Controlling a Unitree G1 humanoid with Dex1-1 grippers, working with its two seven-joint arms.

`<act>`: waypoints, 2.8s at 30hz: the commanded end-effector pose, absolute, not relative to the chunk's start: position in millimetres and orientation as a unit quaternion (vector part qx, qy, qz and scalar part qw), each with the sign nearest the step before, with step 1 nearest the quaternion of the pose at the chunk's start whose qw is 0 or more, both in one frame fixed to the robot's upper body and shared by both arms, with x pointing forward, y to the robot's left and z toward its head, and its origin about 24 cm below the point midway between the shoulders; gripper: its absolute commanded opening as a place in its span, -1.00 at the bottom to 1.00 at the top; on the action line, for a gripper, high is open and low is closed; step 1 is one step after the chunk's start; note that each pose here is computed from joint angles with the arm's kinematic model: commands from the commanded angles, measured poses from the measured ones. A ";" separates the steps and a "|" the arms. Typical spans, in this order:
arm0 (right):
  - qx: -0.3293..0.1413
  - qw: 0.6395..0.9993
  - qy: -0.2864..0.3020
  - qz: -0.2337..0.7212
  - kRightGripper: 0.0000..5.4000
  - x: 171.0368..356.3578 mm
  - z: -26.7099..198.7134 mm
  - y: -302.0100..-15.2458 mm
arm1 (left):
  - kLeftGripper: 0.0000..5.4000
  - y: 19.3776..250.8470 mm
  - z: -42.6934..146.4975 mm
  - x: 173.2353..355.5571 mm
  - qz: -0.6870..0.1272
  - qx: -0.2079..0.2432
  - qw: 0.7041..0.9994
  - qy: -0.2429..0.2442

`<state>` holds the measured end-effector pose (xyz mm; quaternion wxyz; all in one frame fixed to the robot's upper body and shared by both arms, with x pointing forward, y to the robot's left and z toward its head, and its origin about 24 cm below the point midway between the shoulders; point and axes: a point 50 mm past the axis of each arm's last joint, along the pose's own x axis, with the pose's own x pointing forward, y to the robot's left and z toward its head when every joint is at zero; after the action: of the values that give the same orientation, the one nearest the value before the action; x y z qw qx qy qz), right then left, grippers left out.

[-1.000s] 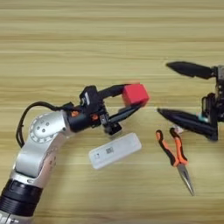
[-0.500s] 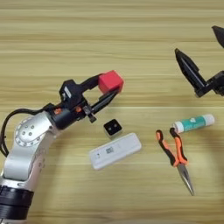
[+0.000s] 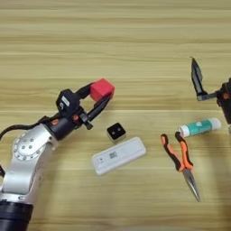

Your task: Move the objects on the table

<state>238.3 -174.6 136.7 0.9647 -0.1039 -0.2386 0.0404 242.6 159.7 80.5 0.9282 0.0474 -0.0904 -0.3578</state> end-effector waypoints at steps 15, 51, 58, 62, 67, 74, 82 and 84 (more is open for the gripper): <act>-0.185 0.955 -0.222 -0.068 1.00 229.3 85.6 -177.7 | -0.17 163.2 61.4 235.4 -0.299 0.033 0.952 -0.054; -0.167 0.957 -0.230 -0.057 1.00 229.2 84.7 -169.1 | -0.17 175.0 11.5 214.1 -0.307 0.049 0.937 0.158; -0.167 0.957 -0.229 -0.056 1.00 228.9 83.9 -169.1 | 0.00 174.0 11.6 212.4 -0.315 0.068 0.934 0.153; -0.166 0.958 -0.228 -0.057 1.00 228.5 83.6 -169.6 | 0.14 173.8 12.3 212.7 -0.311 0.072 0.936 0.149; -0.164 0.958 -0.229 -0.055 1.00 227.9 83.9 -169.6 | 0.35 173.4 13.7 213.9 -0.309 0.073 0.938 0.143; -0.162 0.958 -0.229 -0.054 1.00 227.4 84.1 -170.2 | 0.63 175.0 20.5 218.7 -0.304 0.077 0.942 0.123; -0.159 0.960 -0.226 -0.056 1.00 228.4 82.8 -173.0 | 0.92 178.0 29.7 222.8 -0.303 0.045 0.947 0.095; -0.159 0.960 -0.225 -0.055 1.00 228.8 82.6 -173.4 | 0.99 178.8 31.7 223.9 -0.301 0.039 0.949 0.085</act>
<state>227.4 -173.0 82.6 0.9594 -0.1598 -0.2244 -0.0598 222.0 177.4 29.2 0.9466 0.0474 0.0970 -0.3039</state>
